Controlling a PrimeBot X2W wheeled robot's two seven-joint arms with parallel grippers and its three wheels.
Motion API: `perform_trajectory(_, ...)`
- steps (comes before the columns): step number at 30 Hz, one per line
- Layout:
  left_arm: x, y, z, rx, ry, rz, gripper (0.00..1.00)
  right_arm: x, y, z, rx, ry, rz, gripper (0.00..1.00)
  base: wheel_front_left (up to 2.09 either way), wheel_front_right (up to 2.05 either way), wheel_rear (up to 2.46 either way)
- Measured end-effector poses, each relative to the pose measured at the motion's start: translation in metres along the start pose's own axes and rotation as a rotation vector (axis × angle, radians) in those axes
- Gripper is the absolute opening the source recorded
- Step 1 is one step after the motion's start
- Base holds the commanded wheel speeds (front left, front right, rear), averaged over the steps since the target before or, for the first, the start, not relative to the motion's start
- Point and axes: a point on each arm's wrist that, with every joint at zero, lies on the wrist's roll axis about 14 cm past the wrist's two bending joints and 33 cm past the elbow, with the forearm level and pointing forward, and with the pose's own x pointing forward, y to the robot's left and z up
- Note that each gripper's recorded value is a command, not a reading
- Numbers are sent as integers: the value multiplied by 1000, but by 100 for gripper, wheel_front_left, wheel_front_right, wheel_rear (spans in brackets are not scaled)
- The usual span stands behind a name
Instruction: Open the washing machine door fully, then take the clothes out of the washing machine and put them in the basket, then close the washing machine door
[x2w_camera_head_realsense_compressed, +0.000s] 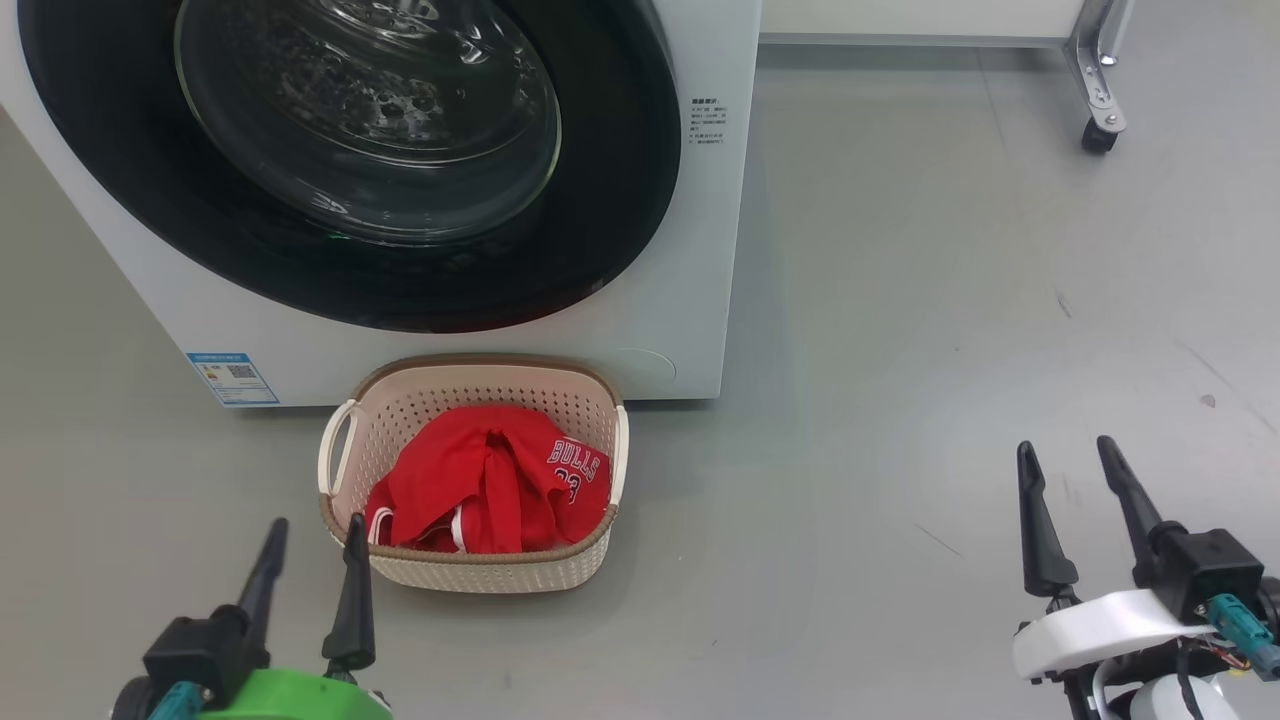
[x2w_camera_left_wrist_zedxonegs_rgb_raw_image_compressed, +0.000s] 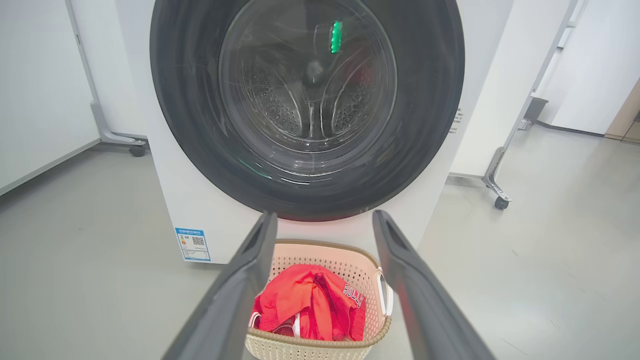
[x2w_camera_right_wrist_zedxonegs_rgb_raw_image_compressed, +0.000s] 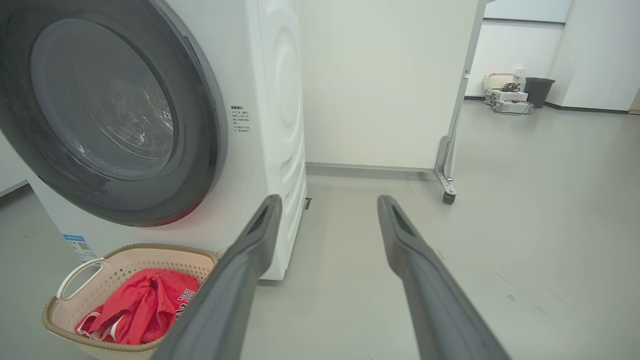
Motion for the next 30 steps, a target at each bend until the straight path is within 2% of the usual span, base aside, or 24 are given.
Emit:
perform_trajectory(1,0,0,-1,-6,4,0,0,0,0,-1,1,4,-1,0,0,0,0)
perform_trajectory(6,-7,-1,-21,-25,61,15,0,-11,3,-25,25,76,-17,0,0,0,0)
perform_trajectory(11,-8,-1,-22,-58,60,20,0,-13,3,-27,60,83,-22,0,0,0,0)
perform_trajectory(30,-7,6,-20,-300,63,79,0,-14,-11,-31,343,125,-102,0,0,0,0)
